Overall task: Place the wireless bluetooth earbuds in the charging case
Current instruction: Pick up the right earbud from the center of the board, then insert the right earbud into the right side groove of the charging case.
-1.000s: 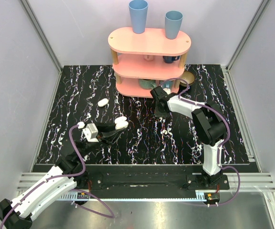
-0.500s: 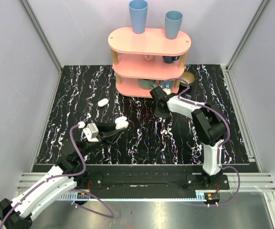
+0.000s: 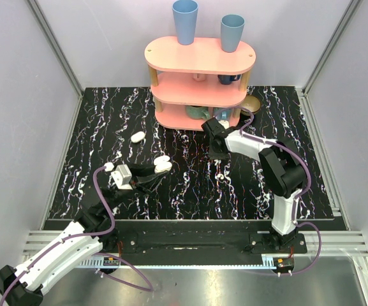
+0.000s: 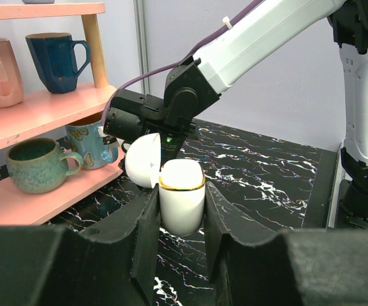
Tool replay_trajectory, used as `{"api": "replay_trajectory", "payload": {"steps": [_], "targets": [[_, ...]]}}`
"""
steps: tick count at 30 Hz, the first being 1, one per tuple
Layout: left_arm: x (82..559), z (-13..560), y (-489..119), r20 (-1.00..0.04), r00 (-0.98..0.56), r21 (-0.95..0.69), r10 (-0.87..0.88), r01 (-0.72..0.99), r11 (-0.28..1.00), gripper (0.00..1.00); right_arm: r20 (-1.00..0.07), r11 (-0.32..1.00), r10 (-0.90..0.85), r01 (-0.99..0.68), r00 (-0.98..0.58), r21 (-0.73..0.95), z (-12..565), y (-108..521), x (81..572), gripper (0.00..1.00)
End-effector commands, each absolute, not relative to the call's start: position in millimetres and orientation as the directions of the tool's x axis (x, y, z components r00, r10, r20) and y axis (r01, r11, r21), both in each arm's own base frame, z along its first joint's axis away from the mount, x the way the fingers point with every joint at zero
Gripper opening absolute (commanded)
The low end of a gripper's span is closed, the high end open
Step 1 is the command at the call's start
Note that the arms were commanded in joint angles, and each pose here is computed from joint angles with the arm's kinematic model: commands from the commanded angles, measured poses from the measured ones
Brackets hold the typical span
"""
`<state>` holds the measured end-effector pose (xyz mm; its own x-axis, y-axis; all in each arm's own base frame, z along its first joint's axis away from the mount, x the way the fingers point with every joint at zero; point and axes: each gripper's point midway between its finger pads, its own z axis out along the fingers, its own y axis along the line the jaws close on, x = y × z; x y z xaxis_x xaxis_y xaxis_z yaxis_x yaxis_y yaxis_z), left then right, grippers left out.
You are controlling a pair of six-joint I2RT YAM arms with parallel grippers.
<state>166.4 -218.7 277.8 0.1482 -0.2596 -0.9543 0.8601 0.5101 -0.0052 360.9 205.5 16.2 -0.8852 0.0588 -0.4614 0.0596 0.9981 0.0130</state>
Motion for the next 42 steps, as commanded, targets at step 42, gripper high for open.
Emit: {"api": "replay_trajectory", "payload": {"steps": [42], "targets": [[186.9,306.8,-234.8,-0.921,0.085,-0.125,-0.379,0.859,0.496,0.0,-0.99,0.909,0.112,-0.394,-0.083,0.136,361.2,251.5,270.8,0.09]]}}
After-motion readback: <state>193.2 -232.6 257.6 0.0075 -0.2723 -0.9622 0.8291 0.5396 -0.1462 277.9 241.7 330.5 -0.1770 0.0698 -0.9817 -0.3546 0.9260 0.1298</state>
